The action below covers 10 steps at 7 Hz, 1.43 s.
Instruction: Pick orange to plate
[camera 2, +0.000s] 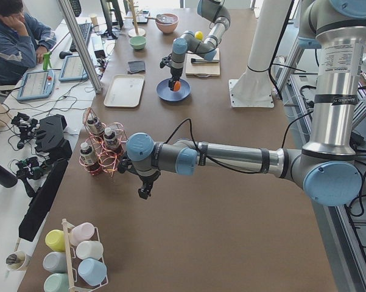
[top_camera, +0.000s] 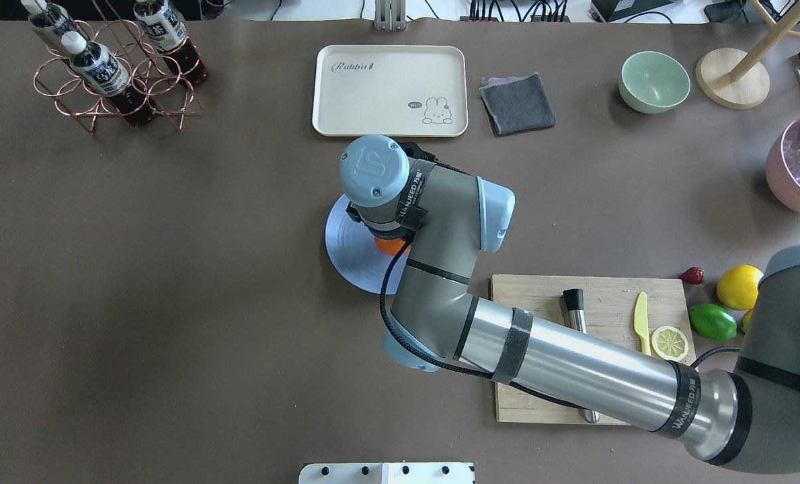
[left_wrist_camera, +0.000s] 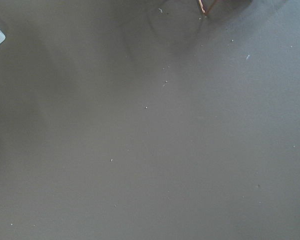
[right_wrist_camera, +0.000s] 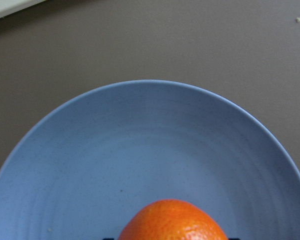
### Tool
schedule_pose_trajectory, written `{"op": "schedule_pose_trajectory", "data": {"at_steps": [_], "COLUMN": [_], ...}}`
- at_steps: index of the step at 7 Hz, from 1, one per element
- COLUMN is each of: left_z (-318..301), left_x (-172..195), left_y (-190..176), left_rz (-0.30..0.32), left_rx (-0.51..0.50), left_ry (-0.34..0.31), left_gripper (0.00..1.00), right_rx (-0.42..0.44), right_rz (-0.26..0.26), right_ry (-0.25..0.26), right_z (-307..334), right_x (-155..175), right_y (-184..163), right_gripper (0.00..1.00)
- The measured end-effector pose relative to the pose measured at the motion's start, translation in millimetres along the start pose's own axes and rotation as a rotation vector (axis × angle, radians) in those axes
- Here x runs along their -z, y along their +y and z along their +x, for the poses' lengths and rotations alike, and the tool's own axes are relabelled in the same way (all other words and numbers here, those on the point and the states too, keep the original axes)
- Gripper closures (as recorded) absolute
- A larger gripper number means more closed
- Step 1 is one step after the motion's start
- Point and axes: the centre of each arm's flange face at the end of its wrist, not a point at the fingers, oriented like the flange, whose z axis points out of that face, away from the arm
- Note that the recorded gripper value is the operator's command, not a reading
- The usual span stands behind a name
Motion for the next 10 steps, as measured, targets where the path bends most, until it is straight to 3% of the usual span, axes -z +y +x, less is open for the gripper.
{"op": "schedule_pose_trajectory", "data": {"at_steps": [2, 5, 6, 8, 10], "left_z": [-1, 1, 0, -7, -29], "left_x": [-1, -6, -7, -15, -29], "left_y": [3, 10, 14, 26, 48], "left_rz": [-0.001, 0.003, 0.002, -0.016, -0.033], "left_rx": [0.001, 0.008, 0.013, 0.038, 0.067], "left_ry": [0.002, 0.066, 0.076, 0.080, 0.057], "left_gripper": [0.02, 0.02, 0.02, 0.02, 0.02], "right_rx": [0.010, 0.063, 0.070, 0.092, 0.212], "right_rz": [-0.001, 0.004, -0.003, -0.035, -0.056], "right_ry": [-0.012, -0.052, -0.061, -0.048, -0.014], "right_z": [-2, -14, -9, 31, 158], "right_x": [-10, 11, 26, 61, 100], "right_y": [2, -16, -47, -140, -225], "right_gripper": [0.00, 0.00, 0.00, 0.00, 0.00]}}
